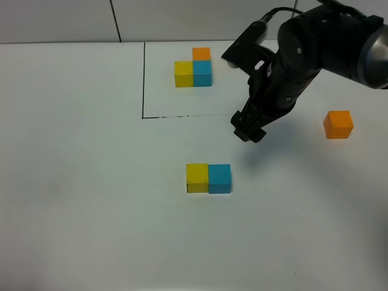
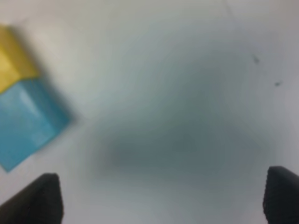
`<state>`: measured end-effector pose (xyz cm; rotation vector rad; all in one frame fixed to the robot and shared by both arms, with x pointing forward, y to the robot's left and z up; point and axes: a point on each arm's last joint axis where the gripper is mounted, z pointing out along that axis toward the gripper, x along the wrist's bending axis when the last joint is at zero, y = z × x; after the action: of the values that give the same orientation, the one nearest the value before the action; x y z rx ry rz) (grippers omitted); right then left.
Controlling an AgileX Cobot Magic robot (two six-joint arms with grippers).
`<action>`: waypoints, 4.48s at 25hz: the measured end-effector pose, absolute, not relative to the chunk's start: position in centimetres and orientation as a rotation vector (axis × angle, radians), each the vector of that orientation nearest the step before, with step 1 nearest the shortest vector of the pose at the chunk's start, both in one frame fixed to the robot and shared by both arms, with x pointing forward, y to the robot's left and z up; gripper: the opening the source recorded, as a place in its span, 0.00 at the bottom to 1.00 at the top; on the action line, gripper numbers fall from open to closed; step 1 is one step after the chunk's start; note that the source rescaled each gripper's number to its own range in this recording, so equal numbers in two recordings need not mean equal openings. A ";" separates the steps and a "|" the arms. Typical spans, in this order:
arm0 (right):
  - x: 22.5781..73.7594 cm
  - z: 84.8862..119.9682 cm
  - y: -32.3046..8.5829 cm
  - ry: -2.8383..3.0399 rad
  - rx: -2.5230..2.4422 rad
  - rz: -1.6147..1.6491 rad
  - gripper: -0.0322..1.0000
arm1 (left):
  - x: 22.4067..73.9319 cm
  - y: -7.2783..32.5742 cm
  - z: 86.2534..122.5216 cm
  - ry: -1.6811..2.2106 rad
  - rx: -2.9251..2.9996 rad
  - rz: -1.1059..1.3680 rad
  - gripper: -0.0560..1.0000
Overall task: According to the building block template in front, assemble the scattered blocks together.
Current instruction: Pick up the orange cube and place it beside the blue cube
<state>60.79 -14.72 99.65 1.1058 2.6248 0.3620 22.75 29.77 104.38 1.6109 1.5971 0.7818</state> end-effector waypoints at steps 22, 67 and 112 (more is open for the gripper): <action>62.0 97.6 -20.8 2.276 1.650 0.324 0.75 | 22.8 29.8 104.4 1.596 1.612 0.782 0.84; 65.3 93.2 -30.6 2.100 2.022 0.264 0.75 | 22.8 29.8 104.4 1.596 1.612 0.782 0.84; 64.8 94.7 -16.7 2.081 1.990 0.293 0.06 | 22.8 29.8 104.4 1.598 1.609 0.781 0.84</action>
<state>64.80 -16.73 94.66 1.9899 2.0809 0.2929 22.75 29.77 104.38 1.6090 1.5985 0.7808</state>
